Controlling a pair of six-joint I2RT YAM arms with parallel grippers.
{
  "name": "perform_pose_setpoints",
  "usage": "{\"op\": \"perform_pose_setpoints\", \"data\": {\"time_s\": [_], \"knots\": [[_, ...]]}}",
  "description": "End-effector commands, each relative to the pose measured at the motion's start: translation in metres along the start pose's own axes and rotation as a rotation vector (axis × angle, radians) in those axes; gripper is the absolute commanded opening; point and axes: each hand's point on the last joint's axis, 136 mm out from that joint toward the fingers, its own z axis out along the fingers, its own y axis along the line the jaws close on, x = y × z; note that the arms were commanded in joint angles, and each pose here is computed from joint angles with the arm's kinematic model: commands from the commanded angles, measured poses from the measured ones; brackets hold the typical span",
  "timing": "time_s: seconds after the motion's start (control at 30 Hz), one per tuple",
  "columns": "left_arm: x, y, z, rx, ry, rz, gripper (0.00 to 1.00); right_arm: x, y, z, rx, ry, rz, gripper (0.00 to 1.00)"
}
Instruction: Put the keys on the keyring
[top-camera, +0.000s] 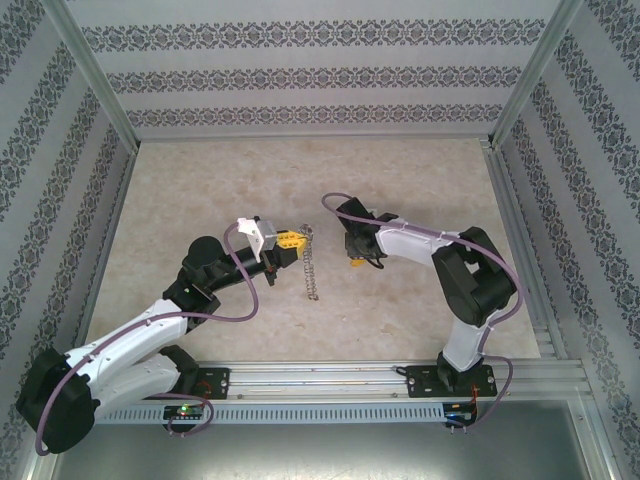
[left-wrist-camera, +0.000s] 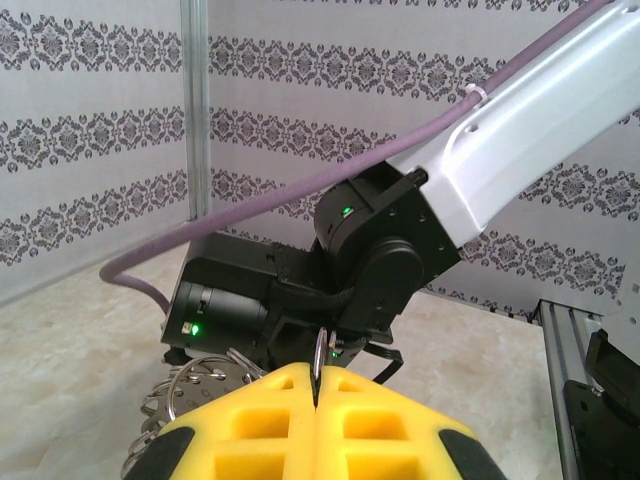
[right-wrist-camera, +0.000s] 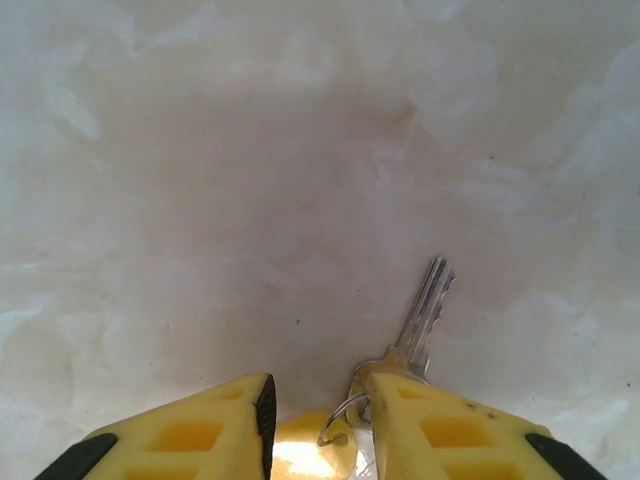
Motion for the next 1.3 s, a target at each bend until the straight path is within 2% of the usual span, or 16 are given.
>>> {"op": "perform_pose_setpoints", "data": {"time_s": [0.0, 0.4, 0.6, 0.7, 0.87, 1.07, 1.17, 1.27], "knots": [[-0.016, -0.009, 0.000, 0.034, -0.071, 0.017, 0.00, 0.002, -0.001, 0.003, 0.040, 0.004, 0.002, 0.32], [-0.017, -0.010, 0.000, 0.038, -0.077, 0.012, 0.00, 0.008, -0.008, 0.005, 0.073, 0.008, -0.016, 0.23], [-0.018, -0.010, 0.000, 0.040, -0.078, 0.008, 0.00, 0.010, -0.009, 0.003, 0.069, 0.008, -0.019, 0.10], [-0.019, -0.011, 0.000, 0.041, -0.080, 0.006, 0.00, 0.009, -0.010, 0.000, 0.067, 0.000, -0.025, 0.00], [-0.019, -0.012, 0.000, 0.046, -0.078, 0.005, 0.00, 0.005, -0.011, -0.012, 0.049, -0.028, -0.036, 0.00], [-0.018, -0.011, 0.002, 0.045, -0.065, 0.004, 0.00, -0.017, -0.005, -0.053, -0.054, -0.145, -0.044, 0.00], [-0.015, -0.010, 0.003, 0.042, -0.050, 0.005, 0.00, -0.027, 0.007, -0.077, -0.171, -0.211, -0.065, 0.00], [-0.012, -0.009, 0.004, 0.041, -0.036, 0.009, 0.00, -0.035, 0.021, -0.106, -0.347, -0.299, -0.082, 0.00]]}}
